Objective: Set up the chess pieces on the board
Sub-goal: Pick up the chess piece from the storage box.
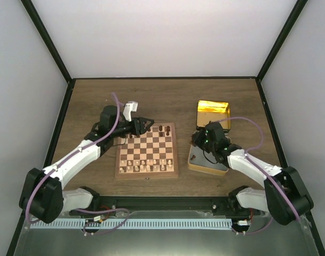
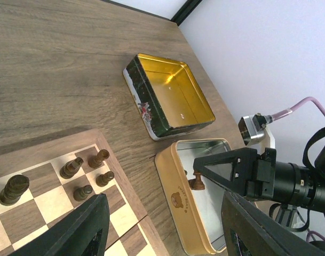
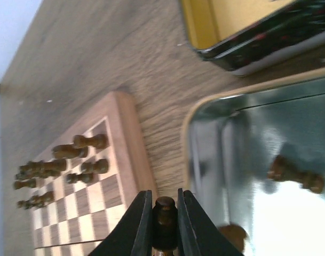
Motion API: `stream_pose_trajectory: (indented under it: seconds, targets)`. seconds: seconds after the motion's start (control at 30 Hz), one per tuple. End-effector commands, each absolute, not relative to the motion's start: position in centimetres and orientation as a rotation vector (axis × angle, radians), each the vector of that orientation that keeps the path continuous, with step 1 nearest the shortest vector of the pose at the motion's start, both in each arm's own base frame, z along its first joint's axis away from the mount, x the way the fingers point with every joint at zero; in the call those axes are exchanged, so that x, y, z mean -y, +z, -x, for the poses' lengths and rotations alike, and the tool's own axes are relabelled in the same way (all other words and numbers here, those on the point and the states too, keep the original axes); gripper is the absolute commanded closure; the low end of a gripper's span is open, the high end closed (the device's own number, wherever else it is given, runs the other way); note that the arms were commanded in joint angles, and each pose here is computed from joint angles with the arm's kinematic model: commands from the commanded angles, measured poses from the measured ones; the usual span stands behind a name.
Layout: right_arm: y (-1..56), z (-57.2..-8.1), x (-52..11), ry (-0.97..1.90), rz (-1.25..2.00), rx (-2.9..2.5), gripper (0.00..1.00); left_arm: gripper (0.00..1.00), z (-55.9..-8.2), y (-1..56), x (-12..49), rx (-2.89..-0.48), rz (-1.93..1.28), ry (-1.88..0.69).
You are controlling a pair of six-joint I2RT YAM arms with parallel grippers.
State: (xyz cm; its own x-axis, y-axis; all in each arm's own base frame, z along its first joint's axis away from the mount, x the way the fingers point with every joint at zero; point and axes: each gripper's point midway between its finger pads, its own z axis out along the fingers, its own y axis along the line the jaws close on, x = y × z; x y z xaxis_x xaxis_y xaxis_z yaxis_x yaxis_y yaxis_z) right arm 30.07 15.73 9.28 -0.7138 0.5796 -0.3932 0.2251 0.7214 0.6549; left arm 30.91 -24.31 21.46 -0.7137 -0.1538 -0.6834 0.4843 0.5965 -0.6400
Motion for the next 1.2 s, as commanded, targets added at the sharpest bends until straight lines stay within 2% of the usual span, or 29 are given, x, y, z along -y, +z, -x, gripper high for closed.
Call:
stream_pose_trajectory:
  seconds: [0.0, 0.43, 0.93, 1.17]
  targets:
    - [10.9, -31.0, -17.7, 0.921, -0.515, -2.281, 0.94, 0.41, -30.7, 21.7, 24.5, -2.081, -0.269, -1.143]
    - [9.3, -30.7, -17.4, 0.88, -0.549, -2.335, 0.94, 0.41, -30.5, 21.3, 24.4, -2.091, -0.271, -1.139]
    - [15.9, -31.2, -19.6, 1.064, -0.342, -2.165, 0.94, 0.4, -30.3, 21.6, 24.9, -2.069, -0.249, -1.195]
    - [18.4, -31.1, -22.7, 1.188, -0.169, -2.136, 0.94, 0.37, -30.2, 21.5, 24.2, -2.057, -0.076, -1.27]
